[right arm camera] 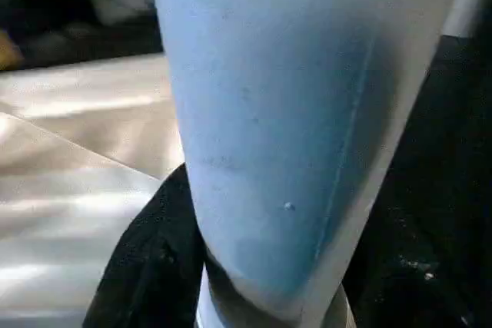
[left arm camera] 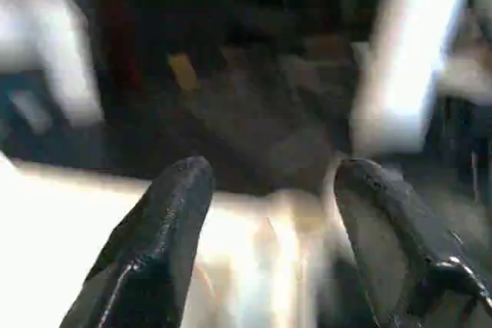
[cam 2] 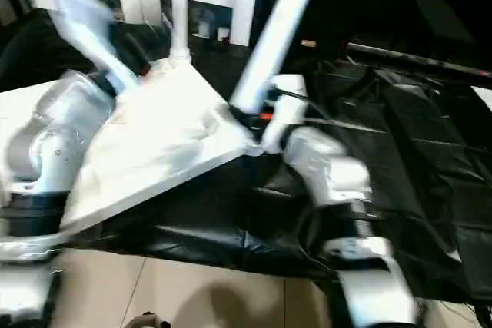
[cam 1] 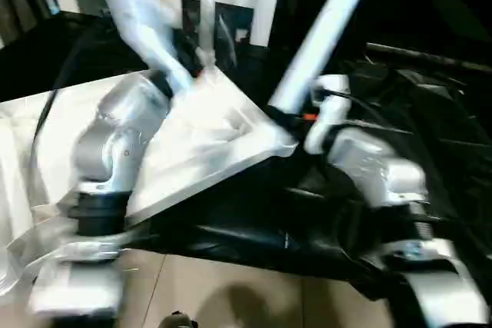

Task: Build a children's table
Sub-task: Pick table leg

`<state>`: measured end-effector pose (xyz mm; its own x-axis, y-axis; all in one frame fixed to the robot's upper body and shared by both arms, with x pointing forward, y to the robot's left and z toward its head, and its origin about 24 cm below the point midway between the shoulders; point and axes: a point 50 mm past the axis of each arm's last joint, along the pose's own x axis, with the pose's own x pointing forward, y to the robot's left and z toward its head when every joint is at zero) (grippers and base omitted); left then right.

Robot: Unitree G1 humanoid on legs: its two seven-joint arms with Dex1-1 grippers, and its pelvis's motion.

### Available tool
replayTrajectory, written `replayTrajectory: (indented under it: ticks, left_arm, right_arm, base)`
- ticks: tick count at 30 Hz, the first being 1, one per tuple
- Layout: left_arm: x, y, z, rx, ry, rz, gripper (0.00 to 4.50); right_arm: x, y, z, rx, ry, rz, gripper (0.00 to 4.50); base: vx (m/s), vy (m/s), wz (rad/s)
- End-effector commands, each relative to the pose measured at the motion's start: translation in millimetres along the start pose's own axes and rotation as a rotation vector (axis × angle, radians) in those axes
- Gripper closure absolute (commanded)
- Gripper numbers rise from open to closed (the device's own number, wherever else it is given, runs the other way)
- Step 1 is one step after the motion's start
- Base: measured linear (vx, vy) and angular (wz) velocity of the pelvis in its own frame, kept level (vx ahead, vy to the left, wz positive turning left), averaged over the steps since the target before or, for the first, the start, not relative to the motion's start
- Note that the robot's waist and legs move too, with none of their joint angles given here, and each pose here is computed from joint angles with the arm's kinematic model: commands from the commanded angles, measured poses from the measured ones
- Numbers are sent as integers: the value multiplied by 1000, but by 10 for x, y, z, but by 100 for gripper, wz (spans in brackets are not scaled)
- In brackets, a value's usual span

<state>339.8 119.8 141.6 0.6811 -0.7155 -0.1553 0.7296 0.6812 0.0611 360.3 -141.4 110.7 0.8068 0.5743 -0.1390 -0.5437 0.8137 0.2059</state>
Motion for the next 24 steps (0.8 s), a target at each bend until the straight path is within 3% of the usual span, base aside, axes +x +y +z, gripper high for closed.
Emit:
replayTrajectory:
  ticks: [1, 6, 12, 13, 14, 18, 24]
  left_arm:
    - [113, -117, -33, 36, 52, -88, 149]
    - [334, -81, -361, 91, 220, -86, 149]
    - [450, 33, -532, 37, 309, 5, 149]
    - [450, 33, -532, 37, 309, 5, 149]
    - [453, 46, -552, 40, 323, 11, 186]
    - [491, 75, -610, 3, 342, 15, 193]
    - [514, 41, -655, -71, 341, -16, 249]
  right_arm:
    - [-65, -62, 38, -40, -13, -37, 257]
    - [-231, -193, 63, -105, -18, -115, 257]
    - [-359, -226, 53, -127, -13, -148, 257]
    - [-359, -226, 53, -127, -13, -148, 257]
    - [-372, -223, 49, -131, -11, -150, 257]
    - [-419, -201, 42, -136, -8, -155, 257]
    - [-442, -202, 30, -138, 0, -163, 257]
  base:
    - [0, 0, 0]
    - [0, 0, 0]
    - [0, 0, 0]
    - [0, 0, 0]
    - [0, 0, 0]
    - [0, 0, 0]
    - [0, 0, 0]
